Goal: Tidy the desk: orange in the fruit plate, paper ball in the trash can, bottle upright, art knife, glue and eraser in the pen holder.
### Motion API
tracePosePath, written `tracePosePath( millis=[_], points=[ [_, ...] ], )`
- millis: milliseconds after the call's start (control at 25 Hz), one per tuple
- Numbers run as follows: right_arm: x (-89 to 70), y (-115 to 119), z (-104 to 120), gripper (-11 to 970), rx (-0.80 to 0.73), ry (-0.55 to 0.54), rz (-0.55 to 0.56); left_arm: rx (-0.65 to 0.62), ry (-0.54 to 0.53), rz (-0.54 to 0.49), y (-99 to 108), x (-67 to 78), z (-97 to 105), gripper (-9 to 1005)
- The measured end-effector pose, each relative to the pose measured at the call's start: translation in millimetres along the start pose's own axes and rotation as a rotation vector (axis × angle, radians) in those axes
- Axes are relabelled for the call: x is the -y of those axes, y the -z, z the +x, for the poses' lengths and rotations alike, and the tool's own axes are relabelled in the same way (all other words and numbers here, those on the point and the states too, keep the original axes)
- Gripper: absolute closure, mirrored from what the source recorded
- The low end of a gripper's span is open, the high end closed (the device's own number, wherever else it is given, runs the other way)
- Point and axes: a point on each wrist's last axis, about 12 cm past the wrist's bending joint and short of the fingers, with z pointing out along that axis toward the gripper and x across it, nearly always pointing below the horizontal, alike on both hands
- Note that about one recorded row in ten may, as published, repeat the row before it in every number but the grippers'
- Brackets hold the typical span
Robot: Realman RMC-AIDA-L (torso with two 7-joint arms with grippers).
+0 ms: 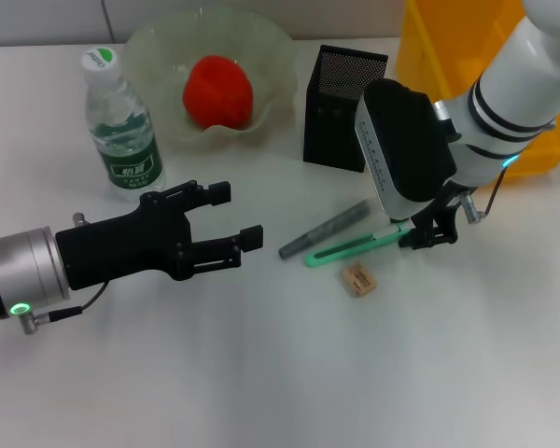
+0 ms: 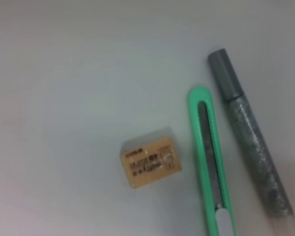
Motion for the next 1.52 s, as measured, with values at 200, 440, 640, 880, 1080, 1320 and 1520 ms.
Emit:
tracePosePath(
  millis=[200,440,640,880,1080,1320,1520],
  points=[
    [0.2,0.9,0.8,708,-0.012,-0.001,-0.005,0.001,0.0,0.001,-0.3,-0.2,-0.5,137],
    [0.4,1.1,1.3,738,-0.022,-0.004,-0.005,0.001,0.0,0.001,-0.6,-0.3,-0.8,137],
    [0.1,0.6,2.1,753,-0.029,-0.005,-0.006,0.001,-0.001,0.0,-0.2,-0.4,-0.9,137],
    [0.2,1.0,1.3,754,-0.027,-0.014,-0.005,0.001,-0.008,0.0,-0.1,-0.3,-0.6,137],
    [-0.3,1.1,0.7,780,-0.027,-0.013,-0.008,0.001,-0.012,-0.001,0.1,-0.6,-1.3,137],
    [-0.9,8.6,-2.2,779,-0.01,-0.01,-0.005,0.001,-0.013,-0.001,0.7,-0.8,-1.6,137],
    [-5.2,26.9,-0.9,779,0.036,-0.029,-0.001,0.01,-0.006,-0.02,4.4,-2.1,-0.7,137]
  ],
)
